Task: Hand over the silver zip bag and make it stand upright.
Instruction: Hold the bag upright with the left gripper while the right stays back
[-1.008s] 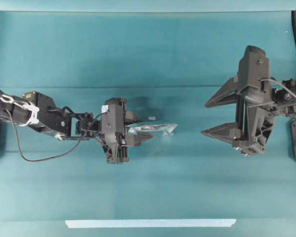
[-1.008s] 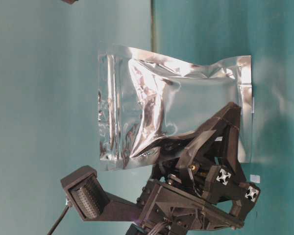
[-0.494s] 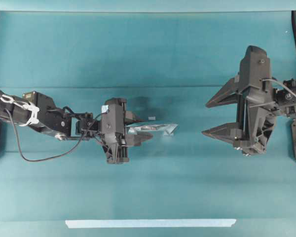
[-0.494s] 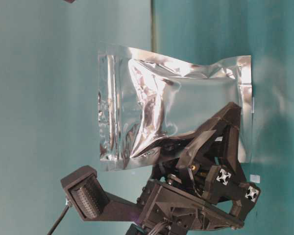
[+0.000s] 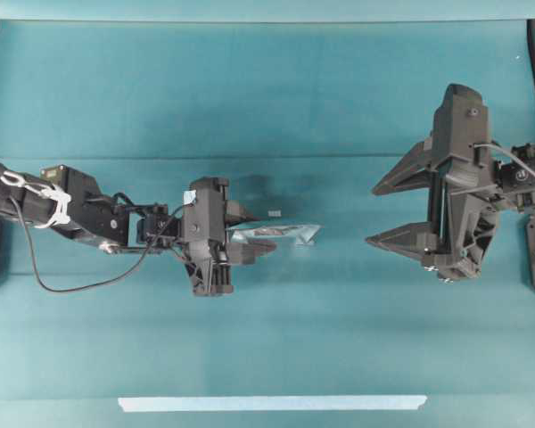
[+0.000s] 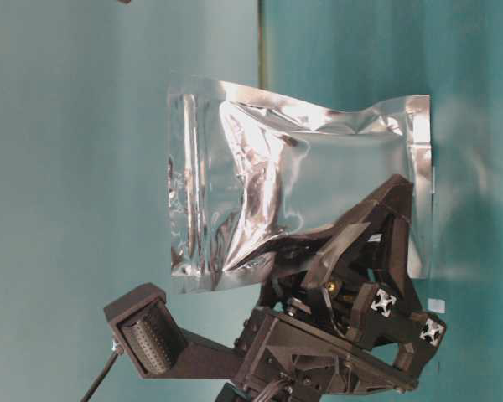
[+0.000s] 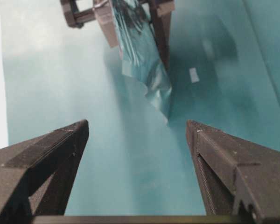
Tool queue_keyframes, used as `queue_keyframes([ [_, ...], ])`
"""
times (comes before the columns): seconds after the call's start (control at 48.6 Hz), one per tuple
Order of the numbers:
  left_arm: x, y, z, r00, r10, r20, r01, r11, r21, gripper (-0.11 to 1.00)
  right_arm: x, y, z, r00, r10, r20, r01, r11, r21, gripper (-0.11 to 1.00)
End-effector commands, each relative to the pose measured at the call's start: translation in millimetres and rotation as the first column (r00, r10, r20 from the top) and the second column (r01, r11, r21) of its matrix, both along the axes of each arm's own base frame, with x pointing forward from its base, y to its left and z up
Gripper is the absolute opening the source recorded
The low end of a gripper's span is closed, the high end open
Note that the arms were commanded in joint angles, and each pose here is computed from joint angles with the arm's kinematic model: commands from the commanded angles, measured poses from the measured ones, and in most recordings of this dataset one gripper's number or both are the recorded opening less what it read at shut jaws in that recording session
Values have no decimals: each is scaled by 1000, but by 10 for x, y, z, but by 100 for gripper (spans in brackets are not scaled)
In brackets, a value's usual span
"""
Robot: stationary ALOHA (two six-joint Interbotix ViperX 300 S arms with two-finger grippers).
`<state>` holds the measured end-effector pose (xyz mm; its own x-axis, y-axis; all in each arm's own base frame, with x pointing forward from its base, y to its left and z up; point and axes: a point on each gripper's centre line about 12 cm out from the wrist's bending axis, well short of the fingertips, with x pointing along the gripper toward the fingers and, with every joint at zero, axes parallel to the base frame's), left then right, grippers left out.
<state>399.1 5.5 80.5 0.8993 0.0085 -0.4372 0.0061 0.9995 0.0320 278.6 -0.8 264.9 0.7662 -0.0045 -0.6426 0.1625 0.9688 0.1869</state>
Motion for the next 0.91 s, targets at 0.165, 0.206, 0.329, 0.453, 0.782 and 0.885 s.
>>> queue_keyframes([
  [0.165, 26, -44, 68, 1000, -11, 21, 11, 1000, -2, 28, -1, 2, 46, 1000, -10, 21, 9, 1000, 14, 89],
  [0.206, 23, -43, 72, 1000, -9, 23, 9, 1000, -2, 28, -4, 6, 40, 1000, -8, 20, 8, 1000, 14, 89],
  [0.329, 27, -43, 74, 1000, -9, 23, 9, 1000, -2, 28, -4, 2, 40, 1000, -10, 20, 9, 1000, 14, 89],
  [0.453, 31, -44, 72, 1000, -11, 23, 11, 1000, -2, 28, -4, 6, 40, 1000, -8, 20, 8, 1000, 14, 89],
  [0.782, 36, -43, 76, 1000, -10, 25, 10, 1000, -1, 28, -9, 2, 24, 1000, -11, 17, 10, 1000, 15, 89],
  [0.885, 37, -43, 78, 1000, -10, 26, 10, 1000, -1, 28, -17, 2, 15, 1000, -11, 14, 11, 1000, 16, 89],
])
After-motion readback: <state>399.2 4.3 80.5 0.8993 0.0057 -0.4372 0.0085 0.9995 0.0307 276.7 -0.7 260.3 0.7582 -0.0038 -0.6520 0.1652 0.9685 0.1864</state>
